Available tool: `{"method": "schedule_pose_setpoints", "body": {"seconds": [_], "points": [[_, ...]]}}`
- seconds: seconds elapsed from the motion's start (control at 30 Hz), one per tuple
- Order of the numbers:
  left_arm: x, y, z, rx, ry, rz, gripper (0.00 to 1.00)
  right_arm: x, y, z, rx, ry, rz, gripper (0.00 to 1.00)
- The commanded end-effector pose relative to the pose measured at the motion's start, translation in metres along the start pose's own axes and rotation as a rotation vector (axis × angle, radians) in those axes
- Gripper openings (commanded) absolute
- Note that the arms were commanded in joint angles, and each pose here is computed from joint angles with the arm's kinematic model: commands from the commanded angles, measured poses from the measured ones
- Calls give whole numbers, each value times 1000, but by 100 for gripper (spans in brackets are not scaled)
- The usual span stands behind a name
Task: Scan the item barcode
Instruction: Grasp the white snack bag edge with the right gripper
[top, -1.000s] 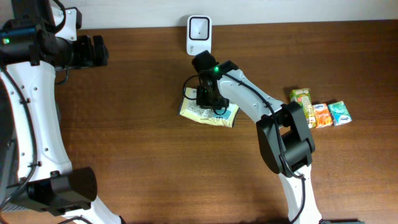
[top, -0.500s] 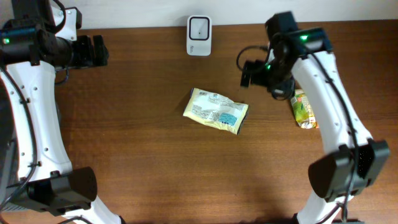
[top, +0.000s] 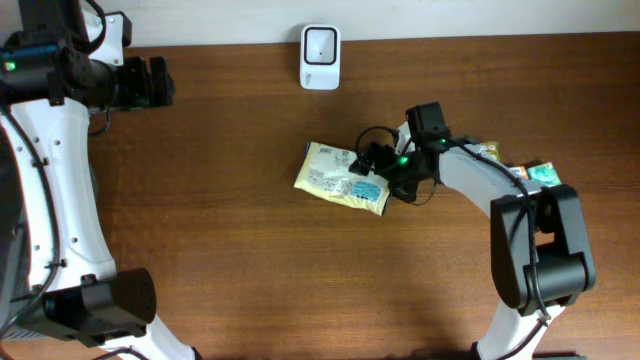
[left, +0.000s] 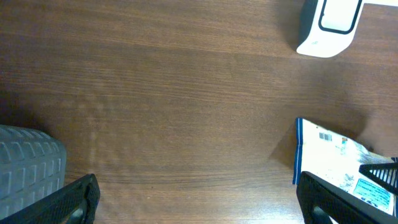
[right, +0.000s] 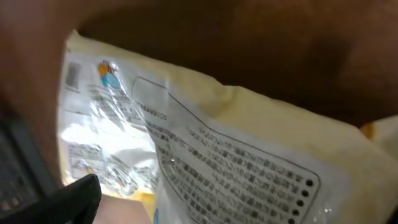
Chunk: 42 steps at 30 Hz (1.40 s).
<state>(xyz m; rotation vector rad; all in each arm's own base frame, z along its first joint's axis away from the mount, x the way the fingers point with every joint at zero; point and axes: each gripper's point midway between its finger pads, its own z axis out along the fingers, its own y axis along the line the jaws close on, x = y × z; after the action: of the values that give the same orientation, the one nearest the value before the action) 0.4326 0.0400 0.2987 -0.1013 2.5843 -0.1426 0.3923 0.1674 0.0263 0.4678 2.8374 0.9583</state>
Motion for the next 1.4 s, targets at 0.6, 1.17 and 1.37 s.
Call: {"method": "schedule_pose_setpoints", "body": {"seconds": [0.6, 1.17, 1.37], "points": [[0, 2, 2, -5, 4, 1, 99, 3, 7, 32, -212, 79, -166, 6], [0, 2, 2, -5, 4, 1, 99, -35, 142, -200, -381, -312, -570, 4], [0, 2, 2, -5, 4, 1, 99, -17, 171, -225, -498, -271, -663, 4]]}}
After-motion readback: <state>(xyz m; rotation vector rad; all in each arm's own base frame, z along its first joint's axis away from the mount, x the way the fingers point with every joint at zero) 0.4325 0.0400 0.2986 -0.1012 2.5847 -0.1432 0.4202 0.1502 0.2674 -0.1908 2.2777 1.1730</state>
